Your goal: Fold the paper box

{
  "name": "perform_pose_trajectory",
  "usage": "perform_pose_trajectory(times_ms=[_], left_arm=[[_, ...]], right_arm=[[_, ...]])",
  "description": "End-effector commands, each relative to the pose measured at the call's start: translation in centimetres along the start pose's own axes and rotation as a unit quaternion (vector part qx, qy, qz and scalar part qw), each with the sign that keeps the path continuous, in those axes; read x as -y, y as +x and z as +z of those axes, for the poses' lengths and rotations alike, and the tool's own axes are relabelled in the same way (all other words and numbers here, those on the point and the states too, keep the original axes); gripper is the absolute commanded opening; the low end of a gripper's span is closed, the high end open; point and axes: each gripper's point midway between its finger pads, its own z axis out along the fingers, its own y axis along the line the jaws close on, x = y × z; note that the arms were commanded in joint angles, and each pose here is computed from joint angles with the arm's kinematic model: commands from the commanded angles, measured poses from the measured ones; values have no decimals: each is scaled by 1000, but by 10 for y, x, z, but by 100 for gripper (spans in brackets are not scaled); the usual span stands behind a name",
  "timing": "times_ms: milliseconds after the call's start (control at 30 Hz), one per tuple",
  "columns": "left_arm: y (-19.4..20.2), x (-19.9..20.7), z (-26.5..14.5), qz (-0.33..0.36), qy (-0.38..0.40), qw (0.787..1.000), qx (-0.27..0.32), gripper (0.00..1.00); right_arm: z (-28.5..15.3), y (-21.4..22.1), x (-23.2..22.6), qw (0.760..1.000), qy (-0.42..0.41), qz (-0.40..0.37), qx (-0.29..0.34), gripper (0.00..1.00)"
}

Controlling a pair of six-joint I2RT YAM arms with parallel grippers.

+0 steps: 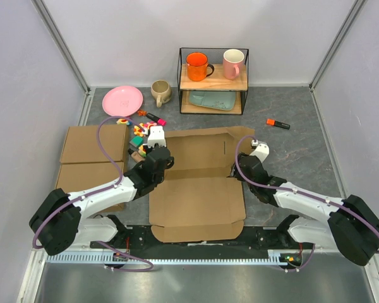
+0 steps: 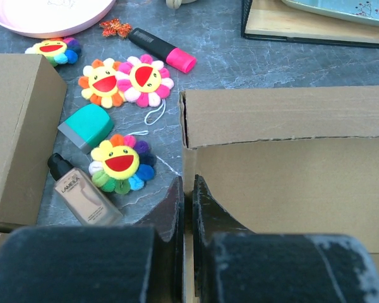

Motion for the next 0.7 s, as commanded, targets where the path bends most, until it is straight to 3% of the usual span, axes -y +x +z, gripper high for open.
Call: perform_pose_trajectory(times_ms=[0, 200, 367, 500, 667], left_arm=[[26, -15, -4, 7, -30, 999, -28, 2], [26, -16, -6, 5, -29, 999, -29, 2], [28, -13, -7, 11, -25, 999, -29, 2], [31, -9, -6, 29, -23, 999, -29, 2], [34, -7, -7, 36, -18, 999, -33, 2]], right_arm=[[7, -6, -26, 999, -52, 13, 5, 53], [12, 5, -30, 998, -61, 6, -14, 43], [5, -7, -47, 995, -101, -6, 10, 23], [4, -4, -66, 991, -128, -44, 8, 26], [16, 31, -71, 984, -131, -117, -43, 29]])
